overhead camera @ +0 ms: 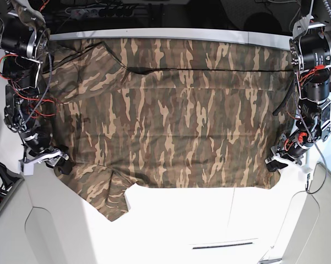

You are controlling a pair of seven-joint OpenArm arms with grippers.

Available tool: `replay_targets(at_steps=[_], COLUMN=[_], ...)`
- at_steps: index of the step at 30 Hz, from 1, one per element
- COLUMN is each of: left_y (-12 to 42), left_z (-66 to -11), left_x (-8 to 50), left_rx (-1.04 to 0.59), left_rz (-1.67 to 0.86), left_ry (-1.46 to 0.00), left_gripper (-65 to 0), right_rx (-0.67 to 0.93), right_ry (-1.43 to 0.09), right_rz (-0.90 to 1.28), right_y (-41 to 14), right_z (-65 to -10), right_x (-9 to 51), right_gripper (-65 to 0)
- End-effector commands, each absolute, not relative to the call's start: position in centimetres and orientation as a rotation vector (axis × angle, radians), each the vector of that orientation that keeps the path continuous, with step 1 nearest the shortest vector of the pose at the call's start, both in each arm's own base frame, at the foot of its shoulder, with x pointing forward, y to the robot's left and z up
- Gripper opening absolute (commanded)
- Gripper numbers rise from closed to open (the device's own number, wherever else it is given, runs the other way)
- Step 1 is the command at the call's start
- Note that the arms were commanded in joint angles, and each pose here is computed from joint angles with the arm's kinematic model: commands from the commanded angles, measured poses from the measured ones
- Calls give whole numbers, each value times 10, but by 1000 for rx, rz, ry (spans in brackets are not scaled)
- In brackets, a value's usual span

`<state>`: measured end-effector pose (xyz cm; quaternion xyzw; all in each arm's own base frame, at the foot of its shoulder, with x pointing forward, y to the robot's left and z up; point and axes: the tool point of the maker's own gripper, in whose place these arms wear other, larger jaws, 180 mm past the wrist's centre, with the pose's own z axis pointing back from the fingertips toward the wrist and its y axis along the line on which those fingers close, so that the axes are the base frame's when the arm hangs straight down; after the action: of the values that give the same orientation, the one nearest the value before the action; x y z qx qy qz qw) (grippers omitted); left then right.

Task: Fold the T-shirt properly
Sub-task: 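Reach both grippers to the shirt's hem corners and grasp them, then fold the hem up over the shoulder edge with both grippers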

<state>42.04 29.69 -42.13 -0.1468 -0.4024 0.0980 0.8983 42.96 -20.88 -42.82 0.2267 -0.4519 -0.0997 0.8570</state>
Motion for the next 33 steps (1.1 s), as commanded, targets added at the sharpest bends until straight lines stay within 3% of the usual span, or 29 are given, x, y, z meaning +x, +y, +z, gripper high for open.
replay_targets(at_steps=[1,7,21,33], left_y=[300,300,299,320], left_z=[-423,-423,-379,-336], left_x=[418,418,427,411], left_rx=[-288,-288,-343,-373], left_rz=[187,186,57,3], left_ry=[-796,-798,-826,-828], left_gripper=[-491,-650,-650,-650], right_rx=[457,442,392,465], right_ry=[-893,-936,-943,-828], right_rz=[-169,-126,29,100], right_y=[-205,-205,-201,-214], right_z=[-434,-418,-369,-329], right_x=[426,435,447,421], right_gripper=[-368,-646,-650,-650])
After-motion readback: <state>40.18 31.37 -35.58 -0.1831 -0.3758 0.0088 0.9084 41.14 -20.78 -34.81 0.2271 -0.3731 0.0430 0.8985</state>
